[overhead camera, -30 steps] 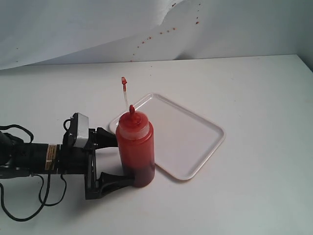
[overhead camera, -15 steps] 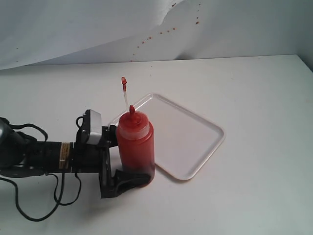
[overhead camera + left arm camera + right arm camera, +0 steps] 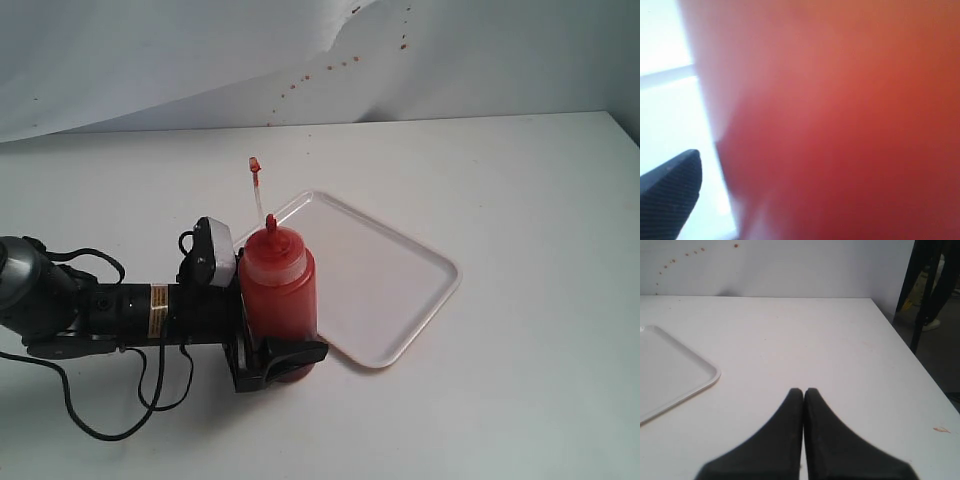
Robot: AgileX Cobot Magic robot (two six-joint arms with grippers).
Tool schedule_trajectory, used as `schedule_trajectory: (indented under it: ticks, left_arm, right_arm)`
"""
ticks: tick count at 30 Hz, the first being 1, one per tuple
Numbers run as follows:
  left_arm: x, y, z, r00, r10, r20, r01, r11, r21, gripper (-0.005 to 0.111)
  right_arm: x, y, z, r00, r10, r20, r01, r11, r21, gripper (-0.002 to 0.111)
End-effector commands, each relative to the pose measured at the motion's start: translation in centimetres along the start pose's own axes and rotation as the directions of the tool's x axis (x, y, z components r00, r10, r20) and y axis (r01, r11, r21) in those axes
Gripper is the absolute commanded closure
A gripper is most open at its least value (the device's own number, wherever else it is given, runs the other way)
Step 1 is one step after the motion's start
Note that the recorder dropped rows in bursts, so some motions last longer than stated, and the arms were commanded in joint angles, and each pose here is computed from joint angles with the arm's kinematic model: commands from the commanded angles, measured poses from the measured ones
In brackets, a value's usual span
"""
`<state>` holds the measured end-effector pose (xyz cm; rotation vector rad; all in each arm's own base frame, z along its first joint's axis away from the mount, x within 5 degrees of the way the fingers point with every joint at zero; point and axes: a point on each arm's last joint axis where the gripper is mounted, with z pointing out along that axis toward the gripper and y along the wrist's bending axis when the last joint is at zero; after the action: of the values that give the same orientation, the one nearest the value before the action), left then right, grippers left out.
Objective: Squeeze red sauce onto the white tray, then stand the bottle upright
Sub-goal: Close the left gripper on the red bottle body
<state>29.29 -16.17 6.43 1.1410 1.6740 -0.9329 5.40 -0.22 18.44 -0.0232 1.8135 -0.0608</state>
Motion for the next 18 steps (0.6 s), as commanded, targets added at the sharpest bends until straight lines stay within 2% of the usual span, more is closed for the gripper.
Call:
schedule_trajectory:
  ticks: [1,10,12,14,16,18]
  left_arm:
    - [-0.45,0.08,0.12,1.000,0.000,0.016,0.000,1.000,-0.016,0.002]
    - [-0.36,0.21,0.12,1.000,-0.011,0.006,0.011,0.999,-0.030,0.003]
    - [-0.36,0.21,0.12,1.000,-0.011,0.006,0.011,0.999,-0.030,0.007]
    - [-0.36,0.21,0.12,1.000,-0.011,0.006,0.011,0.999,-0.030,0.019]
    - [-0.36,0.21,0.12,1.000,-0.011,0.006,0.011,0.999,-0.030,0.037]
    - [-0.36,0.19,0.12,1.000,-0.010,0.006,0.010,1.000,-0.029,0.062]
  right_arm:
    - [0.06,0.04,0.00,1.000,0.005,0.005,-0.005,1.000,-0.005,0.108]
    - [0.06,0.04,0.00,1.000,0.005,0.005,-0.005,1.000,-0.005,0.108]
    - [0.06,0.04,0.00,1.000,0.005,0.005,-0.005,1.000,-0.005,0.108]
    - [0.06,0.04,0.00,1.000,0.005,0.005,-0.005,1.000,-0.005,0.108]
    - [0.06,0.04,0.00,1.000,0.005,0.005,-0.005,1.000,-0.005,0.108]
    - [0.06,0.04,0.00,1.000,0.005,0.005,-0.005,1.000,-0.005,0.108]
